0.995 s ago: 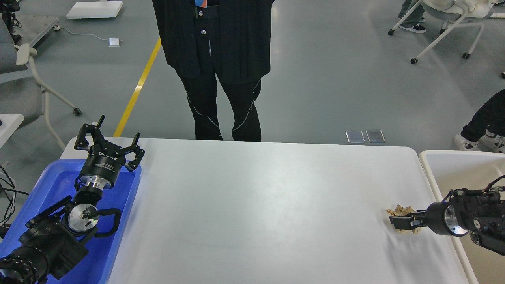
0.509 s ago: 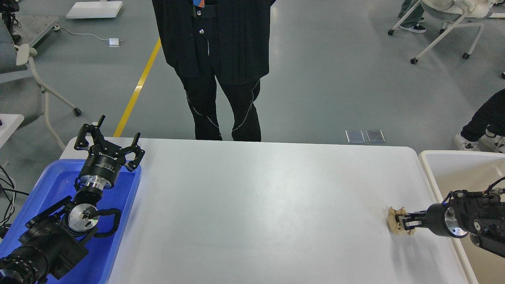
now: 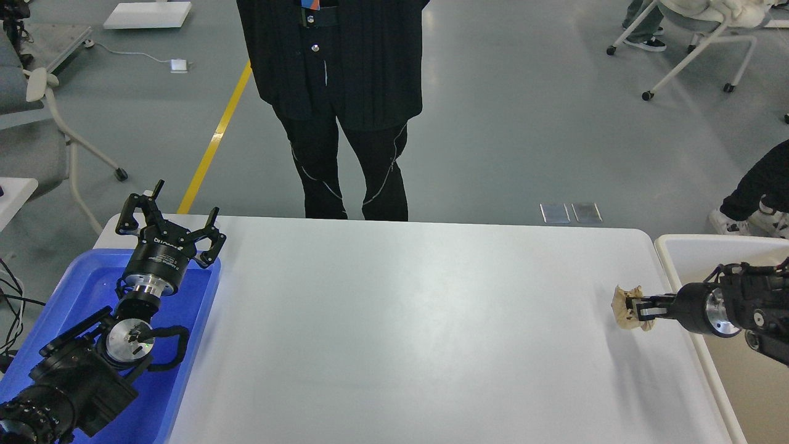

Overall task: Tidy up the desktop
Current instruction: 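Lift the wrapper with the right gripper and carry it over the white bin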

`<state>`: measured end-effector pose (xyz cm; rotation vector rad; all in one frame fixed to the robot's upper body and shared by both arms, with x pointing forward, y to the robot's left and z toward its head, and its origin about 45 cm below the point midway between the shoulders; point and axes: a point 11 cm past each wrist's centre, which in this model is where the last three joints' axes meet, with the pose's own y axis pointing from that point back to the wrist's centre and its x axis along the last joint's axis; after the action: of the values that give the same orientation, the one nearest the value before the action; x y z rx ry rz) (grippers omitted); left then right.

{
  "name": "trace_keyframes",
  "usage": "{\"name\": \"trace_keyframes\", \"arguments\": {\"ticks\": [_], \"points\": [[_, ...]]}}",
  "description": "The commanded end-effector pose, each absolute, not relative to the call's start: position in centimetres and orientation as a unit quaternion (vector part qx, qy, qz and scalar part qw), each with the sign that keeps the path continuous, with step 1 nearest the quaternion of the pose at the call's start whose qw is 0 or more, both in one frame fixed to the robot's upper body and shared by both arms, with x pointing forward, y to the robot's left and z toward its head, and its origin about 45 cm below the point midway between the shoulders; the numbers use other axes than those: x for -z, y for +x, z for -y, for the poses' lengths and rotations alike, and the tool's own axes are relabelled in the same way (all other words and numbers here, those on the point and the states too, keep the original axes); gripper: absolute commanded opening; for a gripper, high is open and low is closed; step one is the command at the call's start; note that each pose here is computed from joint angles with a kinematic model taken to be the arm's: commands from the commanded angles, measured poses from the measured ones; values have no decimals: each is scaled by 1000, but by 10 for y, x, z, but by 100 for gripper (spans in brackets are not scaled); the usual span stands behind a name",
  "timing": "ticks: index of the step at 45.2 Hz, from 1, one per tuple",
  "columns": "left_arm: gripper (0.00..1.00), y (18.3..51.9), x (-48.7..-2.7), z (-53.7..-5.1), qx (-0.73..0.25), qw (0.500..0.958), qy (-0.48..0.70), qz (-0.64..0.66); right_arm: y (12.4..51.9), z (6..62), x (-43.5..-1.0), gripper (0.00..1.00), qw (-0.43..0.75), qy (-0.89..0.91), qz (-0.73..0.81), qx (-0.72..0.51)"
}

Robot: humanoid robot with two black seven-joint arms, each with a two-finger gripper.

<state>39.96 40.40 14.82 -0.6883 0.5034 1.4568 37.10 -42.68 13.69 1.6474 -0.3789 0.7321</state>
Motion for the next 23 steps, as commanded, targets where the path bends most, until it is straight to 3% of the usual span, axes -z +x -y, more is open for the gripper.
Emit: {"name": "trace_keyframes", "arguments": {"ticks": [1,9,23], "points": [[100,400,-148,-404,-645,665,-305,-223,383,417,-191,0,524,771,210,-295],[100,400,-148,-404,-645,665,-305,-223,392,417,-269,0,416,826,292,-245],[100,400,-148,-404,-645,664,-304,-223,396,443,-335,0,362,832,349,-234]]}}
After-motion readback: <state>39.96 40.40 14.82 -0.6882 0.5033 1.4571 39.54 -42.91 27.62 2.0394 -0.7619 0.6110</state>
